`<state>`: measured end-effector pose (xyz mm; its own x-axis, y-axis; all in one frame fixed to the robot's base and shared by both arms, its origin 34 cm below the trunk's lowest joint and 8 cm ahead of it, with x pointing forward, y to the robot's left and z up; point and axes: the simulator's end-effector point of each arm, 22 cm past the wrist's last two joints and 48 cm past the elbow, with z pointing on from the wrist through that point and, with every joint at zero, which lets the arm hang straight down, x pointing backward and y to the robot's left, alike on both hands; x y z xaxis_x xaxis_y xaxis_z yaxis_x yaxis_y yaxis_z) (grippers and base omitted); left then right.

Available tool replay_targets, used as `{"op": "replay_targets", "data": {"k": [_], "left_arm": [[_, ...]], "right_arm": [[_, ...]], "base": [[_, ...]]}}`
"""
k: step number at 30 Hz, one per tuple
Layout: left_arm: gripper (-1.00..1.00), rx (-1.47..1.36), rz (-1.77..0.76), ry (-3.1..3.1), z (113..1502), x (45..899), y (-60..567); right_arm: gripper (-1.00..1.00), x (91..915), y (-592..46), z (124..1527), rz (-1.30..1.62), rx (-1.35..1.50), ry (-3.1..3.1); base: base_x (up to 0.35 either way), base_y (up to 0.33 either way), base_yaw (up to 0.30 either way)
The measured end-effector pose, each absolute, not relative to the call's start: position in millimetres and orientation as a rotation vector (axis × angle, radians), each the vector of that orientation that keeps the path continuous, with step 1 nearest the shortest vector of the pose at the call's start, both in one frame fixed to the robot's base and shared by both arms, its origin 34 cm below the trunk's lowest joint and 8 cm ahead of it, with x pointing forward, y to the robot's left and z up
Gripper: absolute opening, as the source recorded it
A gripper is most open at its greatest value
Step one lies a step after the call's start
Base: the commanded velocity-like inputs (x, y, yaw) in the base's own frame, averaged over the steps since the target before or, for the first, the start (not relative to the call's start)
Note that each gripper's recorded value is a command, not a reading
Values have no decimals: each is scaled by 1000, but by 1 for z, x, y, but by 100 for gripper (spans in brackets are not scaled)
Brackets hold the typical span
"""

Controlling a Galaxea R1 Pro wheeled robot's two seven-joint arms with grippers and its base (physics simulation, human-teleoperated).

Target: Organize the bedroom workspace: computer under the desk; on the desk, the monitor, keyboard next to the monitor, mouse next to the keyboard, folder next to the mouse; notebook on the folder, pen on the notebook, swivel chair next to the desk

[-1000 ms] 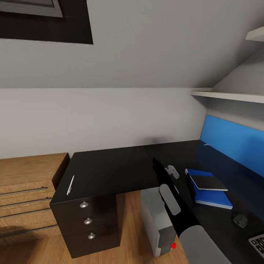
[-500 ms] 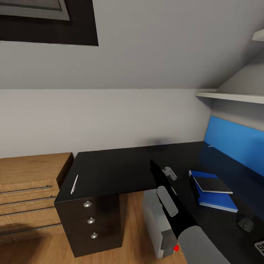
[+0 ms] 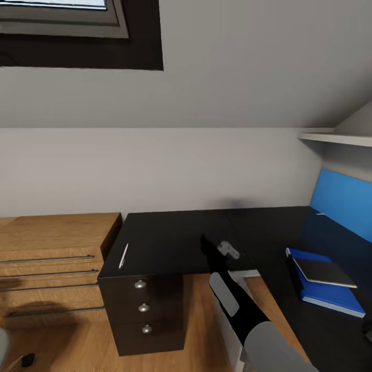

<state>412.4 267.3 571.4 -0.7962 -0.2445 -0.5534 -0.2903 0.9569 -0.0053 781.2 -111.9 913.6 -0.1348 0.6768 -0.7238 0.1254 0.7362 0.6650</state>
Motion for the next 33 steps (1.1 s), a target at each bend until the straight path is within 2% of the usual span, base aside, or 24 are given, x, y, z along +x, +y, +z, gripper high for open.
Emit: {"op": "replay_targets", "data": {"k": [14,33], "left_arm": [[100,-377,107,2528,572,413,267],[100,-377,107,2528,572,413,267]], "right_arm": [[100,770,-125,876,237,415,1691],[100,767,-124,869,175,340,1701]], "base": [[0,0,272],[0,0,285]]}}
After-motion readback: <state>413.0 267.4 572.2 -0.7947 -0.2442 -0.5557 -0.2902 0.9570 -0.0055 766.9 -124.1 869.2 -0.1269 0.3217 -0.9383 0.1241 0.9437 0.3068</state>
